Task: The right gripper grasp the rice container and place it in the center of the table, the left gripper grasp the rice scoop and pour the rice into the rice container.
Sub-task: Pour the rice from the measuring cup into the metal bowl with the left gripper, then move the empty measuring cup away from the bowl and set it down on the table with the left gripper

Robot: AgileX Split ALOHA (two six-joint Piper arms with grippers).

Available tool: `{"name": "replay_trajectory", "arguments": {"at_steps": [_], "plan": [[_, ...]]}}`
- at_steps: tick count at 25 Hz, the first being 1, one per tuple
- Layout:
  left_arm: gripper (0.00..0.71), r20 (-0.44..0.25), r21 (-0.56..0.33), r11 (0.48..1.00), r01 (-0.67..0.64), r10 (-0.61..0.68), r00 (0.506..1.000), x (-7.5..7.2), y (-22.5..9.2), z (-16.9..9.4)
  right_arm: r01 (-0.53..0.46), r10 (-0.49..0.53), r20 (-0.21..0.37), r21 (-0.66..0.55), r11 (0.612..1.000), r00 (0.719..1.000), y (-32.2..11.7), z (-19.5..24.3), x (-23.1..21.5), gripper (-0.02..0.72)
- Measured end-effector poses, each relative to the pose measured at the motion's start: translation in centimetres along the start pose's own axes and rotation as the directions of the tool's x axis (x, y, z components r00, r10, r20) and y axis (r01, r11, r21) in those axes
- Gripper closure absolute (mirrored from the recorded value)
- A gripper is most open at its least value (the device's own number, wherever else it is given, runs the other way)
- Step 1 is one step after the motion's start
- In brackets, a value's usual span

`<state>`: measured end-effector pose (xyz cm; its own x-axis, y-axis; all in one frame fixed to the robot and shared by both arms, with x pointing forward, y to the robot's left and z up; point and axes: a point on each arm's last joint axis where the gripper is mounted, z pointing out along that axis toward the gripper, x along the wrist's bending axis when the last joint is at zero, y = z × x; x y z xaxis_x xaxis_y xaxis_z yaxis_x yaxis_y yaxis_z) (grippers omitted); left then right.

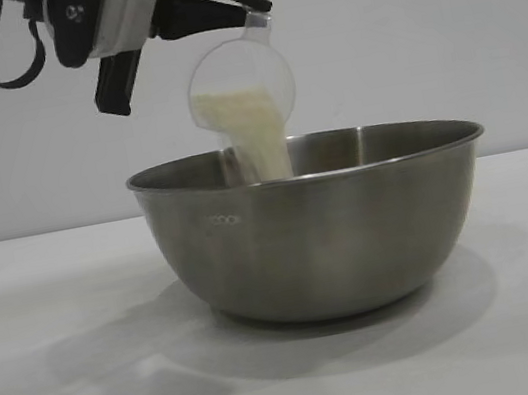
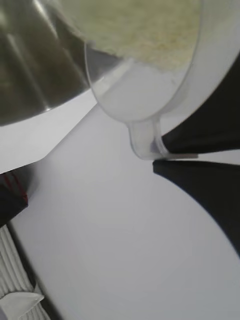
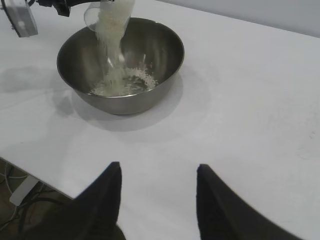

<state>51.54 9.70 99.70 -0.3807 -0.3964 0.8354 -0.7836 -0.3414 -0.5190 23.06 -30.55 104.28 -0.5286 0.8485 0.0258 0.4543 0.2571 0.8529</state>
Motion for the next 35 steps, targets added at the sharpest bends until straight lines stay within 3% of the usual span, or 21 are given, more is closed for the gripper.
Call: {"name": "replay_trajectory", "arguments": {"at_steps": [17, 21, 23, 25, 26, 28, 29, 31, 32, 34, 35], "plan": [[0.710, -0.003, -0.014, 1.000, -0.012, 0.012, 1.000, 0.2, 0.1, -0.1, 0.000, 0.000, 0.000, 0.000, 1.000, 1.000, 0.0, 0.0, 0.0, 0.406], [0.710, -0.006, 0.015, 0.983, 0.183, -0.183, 0.983, 0.2, -0.2, -0.1, 0.000, 0.000, 0.000, 0.000, 1.000, 1.000, 0.0, 0.0, 0.0, 0.406], [0.710, -0.030, 0.073, 0.920, 0.384, -0.383, 0.923, 0.1, -0.8, -0.1, 0.000, 0.000, 0.000, 0.000, 1.000, 1.000, 0.0, 0.0, 0.0, 0.406], [0.710, -0.084, 0.131, 0.791, 0.597, -0.592, 0.802, 0.0, -1.4, -0.2, 0.000, 0.000, 0.000, 0.000, 1.000, 1.000, 0.0, 0.0, 0.0, 0.406], [0.710, -0.129, 0.157, 0.688, 0.709, -0.697, 0.705, -0.2, -1.8, -0.2, 0.000, 0.000, 0.000, 0.000, 1.000, 1.000, 0.0, 0.0, 0.0, 0.406], [0.710, -0.248, 0.189, 0.434, 0.881, -0.847, 0.471, -0.5, -2.8, -0.5, 0.000, 0.000, 0.000, 0.000, 1.000, 1.000, 0.0, 0.0, 0.0, 0.406], [0.710, -0.331, 0.188, 0.267, 0.945, -0.889, 0.317, -0.8, -3.4, -0.7, 0.000, 0.000, 0.001, 0.000, 1.000, 1.000, 0.0, 0.0, 0.0, 0.406], [0.710, -0.497, 0.144, -0.050, 0.988, -0.867, 0.029, -1.5, -4.5, -1.4, 0.000, 0.000, 0.001, 0.000, 1.000, 1.000, 0.0, 0.0, 0.0, 0.406], [0.710, -0.557, 0.105, -0.173, 0.979, -0.826, -0.086, -1.8, -4.9, -1.7, -0.002, 0.002, 0.001, 0.000, 1.000, 1.000, 0.0, 0.0, 0.0, 0.406], [0.710, -0.650, 0.036, -0.358, 0.933, -0.717, -0.251, -3.2, -5.6, -2.9, -0.001, 0.001, 0.002, 0.000, 1.000, 1.000, 0.0, 0.0, 0.0, 0.406], [0.710, -0.678, 0.017, -0.411, 0.911, -0.675, -0.292, -4.1, -5.7, -3.7, -0.002, 0.002, 0.004, 0.000, 1.000, 1.000, 0.0, 0.0, 0.0, 0.406]]}}
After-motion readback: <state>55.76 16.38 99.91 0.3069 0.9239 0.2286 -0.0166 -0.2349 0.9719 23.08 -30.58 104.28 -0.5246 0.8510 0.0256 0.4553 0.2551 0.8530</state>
